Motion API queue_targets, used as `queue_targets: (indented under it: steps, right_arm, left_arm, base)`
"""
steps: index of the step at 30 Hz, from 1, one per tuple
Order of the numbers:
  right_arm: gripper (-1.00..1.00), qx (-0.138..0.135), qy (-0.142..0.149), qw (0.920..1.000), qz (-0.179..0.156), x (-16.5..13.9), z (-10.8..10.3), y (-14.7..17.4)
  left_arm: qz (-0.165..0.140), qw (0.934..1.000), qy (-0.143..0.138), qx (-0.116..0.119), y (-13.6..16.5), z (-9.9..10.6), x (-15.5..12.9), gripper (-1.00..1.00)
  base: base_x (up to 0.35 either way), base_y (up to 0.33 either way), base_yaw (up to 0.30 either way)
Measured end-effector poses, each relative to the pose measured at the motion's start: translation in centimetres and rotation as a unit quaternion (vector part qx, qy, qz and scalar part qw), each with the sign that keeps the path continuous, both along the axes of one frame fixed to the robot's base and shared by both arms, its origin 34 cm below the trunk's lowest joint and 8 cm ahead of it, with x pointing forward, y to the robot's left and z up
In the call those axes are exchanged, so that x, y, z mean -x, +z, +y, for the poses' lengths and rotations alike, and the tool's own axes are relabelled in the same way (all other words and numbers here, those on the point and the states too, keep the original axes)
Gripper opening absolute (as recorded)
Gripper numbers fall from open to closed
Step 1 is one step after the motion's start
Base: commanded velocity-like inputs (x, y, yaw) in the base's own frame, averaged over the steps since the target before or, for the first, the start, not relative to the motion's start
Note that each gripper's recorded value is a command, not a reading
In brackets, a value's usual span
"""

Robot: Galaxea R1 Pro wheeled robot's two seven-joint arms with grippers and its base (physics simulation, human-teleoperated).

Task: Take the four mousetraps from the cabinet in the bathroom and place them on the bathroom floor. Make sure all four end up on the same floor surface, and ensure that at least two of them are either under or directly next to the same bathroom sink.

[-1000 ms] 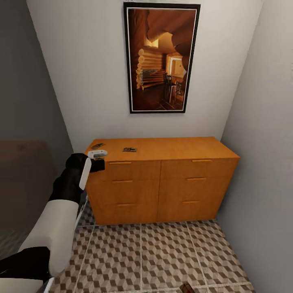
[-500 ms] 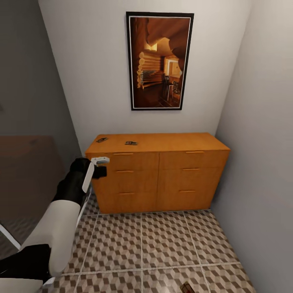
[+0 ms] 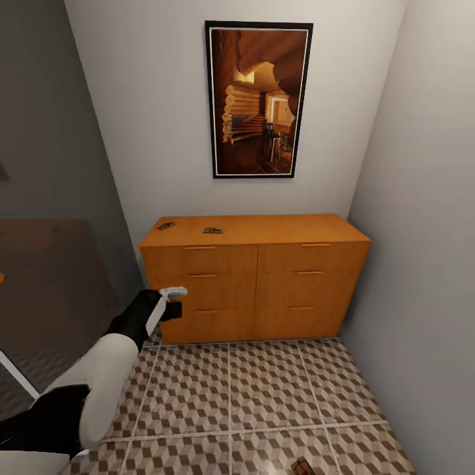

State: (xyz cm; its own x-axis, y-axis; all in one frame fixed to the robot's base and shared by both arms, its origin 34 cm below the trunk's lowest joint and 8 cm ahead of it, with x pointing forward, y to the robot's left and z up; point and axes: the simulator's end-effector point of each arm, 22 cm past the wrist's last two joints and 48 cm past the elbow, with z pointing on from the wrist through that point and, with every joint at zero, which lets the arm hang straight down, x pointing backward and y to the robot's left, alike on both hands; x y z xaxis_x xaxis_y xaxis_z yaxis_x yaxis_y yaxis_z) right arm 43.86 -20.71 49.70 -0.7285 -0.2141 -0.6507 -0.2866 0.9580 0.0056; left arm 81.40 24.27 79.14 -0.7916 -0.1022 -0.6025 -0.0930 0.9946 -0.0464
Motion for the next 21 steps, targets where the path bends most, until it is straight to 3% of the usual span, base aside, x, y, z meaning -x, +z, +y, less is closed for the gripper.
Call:
queue_targets:
  steps: [3,8,11,14,21]
  right_arm:
    - [-1.0,0.001,-0.001,1.0,0.0,0.0,-0.1,0.0]
    - [-1.0,0.001,0.0,1.0,0.0,0.0,-0.1,0.0]
    - [-1.0,0.001,0.0,1.0,-0.001,0.0,-0.2,0.0]
    - [-1.0,0.002,-0.001,1.0,-0.002,-0.1,-0.3,0.0]
    - [-1.0,0.002,-0.005,0.9999,-0.01,-0.6,-0.6,0.3]
  left_arm:
    - [0.013,0.9999,-0.002,0.0,-4.9,-0.6,1.8,-1.0]
    - [-0.012,0.9999,0.003,-0.003,-11.5,-0.9,5.5,-1.0]
    - [-0.039,0.9991,0.011,-0.007,-13.2,-0.2,6.9,-1.0]
    - [-0.026,0.9995,0.016,-0.013,-16.9,0.6,10.9,-1.0]
    - [-0.023,0.9989,0.029,-0.028,-21.3,3.2,16.9,-1.0]
  base:
    - [0.0,0.0,0.0]
    - [0.0,0.0,0.0]
    - [0.0,0.0,0.0]
    - [0.0,0.0,0.0]
    - [0.0,0.0,0.0]
